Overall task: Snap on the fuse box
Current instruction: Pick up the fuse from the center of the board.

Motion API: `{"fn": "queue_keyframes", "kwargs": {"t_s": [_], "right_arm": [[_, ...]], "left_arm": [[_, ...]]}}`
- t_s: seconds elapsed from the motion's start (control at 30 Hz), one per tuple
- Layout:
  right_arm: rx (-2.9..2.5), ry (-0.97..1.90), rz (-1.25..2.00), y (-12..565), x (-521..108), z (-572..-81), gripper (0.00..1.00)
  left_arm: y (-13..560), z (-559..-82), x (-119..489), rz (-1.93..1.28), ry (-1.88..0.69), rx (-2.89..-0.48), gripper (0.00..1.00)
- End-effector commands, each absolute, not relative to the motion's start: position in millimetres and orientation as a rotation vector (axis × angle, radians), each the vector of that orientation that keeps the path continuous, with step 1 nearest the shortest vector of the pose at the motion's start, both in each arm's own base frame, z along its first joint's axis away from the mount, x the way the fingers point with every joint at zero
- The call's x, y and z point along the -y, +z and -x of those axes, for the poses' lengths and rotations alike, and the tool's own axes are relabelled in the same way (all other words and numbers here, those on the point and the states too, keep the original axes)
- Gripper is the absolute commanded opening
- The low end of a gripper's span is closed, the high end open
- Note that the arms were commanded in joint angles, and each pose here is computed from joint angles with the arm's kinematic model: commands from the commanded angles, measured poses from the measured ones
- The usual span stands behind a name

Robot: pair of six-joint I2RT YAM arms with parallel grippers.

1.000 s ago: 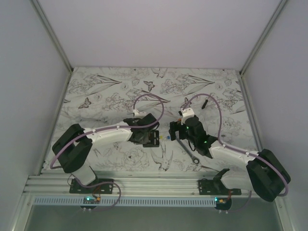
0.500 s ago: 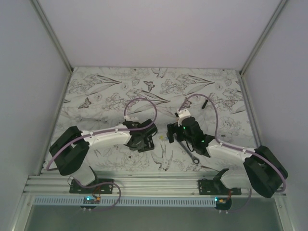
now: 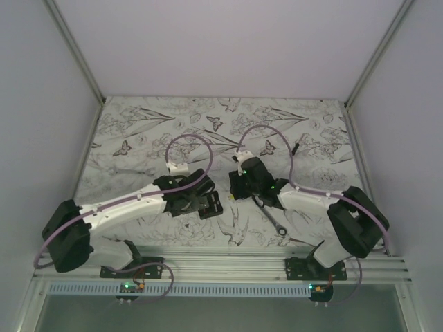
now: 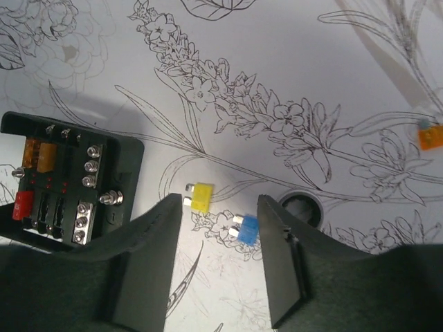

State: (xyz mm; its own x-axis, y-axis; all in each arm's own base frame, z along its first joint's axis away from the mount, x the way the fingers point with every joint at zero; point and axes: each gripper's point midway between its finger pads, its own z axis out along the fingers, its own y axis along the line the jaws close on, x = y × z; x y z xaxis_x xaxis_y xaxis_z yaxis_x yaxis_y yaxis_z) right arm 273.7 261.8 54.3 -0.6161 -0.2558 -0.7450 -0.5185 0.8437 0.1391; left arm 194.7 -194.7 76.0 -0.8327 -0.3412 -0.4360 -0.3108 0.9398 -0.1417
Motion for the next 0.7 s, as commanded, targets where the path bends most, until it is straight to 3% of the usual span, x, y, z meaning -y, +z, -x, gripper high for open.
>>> {"fn": "queue_keyframes", "kwargs": {"t_s": [0.0,0.33,0.67], "right_arm": [[-2.339,0.451,0.584,45.2,-276.0,-269.9,0.51],[-2.446,0.378,0.623,23.2,-282.2,-270.2,0.34],[-2.507,0.349,0.646,14.2,-283.3,-264.7,0.25]], "left_arm": [[76.0,-193.0,159.7,0.413,0.026,-2.593,0.77],[80.4,-200.6,145.7,0.336,-0.125,-2.608,0.93],[76.9,-203.4,144.8,0.327,-0.270,-2.648,0.95]]}}
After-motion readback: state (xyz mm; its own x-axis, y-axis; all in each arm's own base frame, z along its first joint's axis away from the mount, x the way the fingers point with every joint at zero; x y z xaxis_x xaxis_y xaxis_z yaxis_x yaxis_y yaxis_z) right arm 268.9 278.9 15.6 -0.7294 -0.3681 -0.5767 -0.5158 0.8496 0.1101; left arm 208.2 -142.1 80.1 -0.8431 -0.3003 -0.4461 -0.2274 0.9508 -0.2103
